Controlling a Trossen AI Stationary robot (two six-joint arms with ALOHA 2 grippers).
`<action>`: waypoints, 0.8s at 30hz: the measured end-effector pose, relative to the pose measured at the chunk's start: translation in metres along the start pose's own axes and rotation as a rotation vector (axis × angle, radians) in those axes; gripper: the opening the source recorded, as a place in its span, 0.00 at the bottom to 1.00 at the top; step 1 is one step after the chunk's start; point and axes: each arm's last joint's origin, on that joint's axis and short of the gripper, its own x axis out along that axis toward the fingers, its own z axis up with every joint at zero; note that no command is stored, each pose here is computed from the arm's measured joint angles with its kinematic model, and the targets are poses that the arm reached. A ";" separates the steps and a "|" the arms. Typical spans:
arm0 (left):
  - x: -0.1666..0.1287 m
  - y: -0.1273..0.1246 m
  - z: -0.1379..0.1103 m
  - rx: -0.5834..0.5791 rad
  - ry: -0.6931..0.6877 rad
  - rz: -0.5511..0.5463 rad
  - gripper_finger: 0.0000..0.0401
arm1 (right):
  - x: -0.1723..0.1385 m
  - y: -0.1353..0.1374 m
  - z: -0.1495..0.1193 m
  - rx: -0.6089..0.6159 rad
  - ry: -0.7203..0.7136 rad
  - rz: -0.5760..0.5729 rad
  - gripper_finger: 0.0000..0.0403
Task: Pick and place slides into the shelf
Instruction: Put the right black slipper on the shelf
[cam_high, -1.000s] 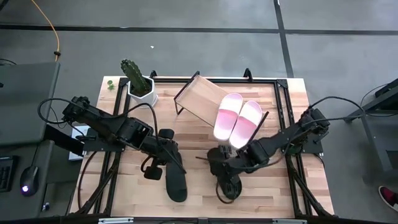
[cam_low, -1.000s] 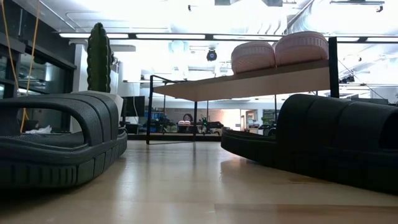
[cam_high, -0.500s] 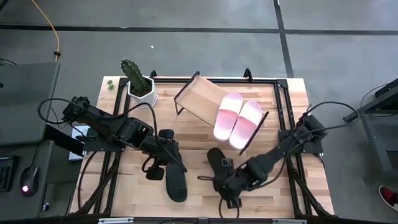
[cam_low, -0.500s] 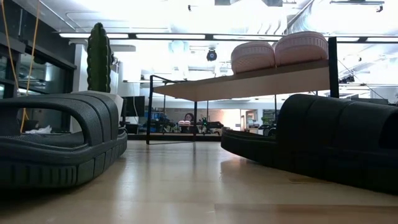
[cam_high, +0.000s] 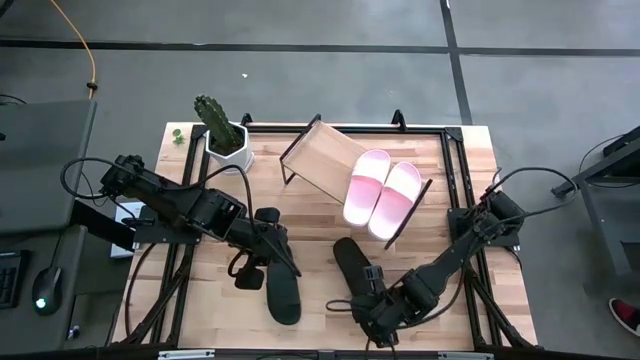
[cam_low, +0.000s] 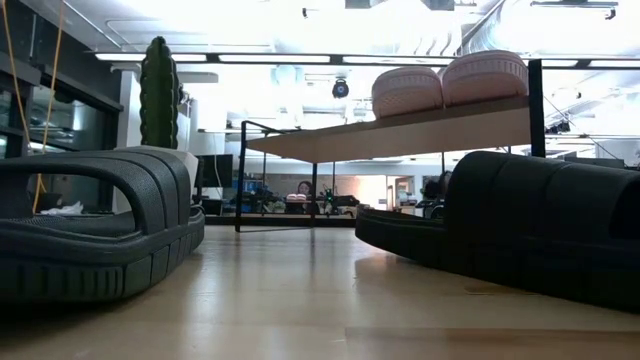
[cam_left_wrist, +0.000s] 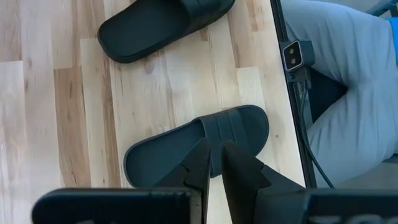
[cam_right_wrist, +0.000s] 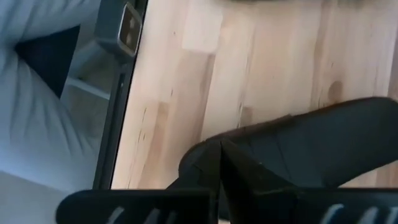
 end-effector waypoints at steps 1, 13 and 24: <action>0.000 0.000 0.000 -0.007 0.000 0.000 0.08 | 0.000 0.002 -0.002 -0.003 0.007 -0.002 0.00; 0.000 0.000 0.000 -0.024 0.005 0.001 0.08 | 0.001 0.027 -0.015 -0.033 0.000 -0.018 0.27; 0.000 0.000 -0.007 -0.068 0.083 -0.016 0.08 | 0.034 0.042 -0.026 -0.089 0.035 -0.131 0.51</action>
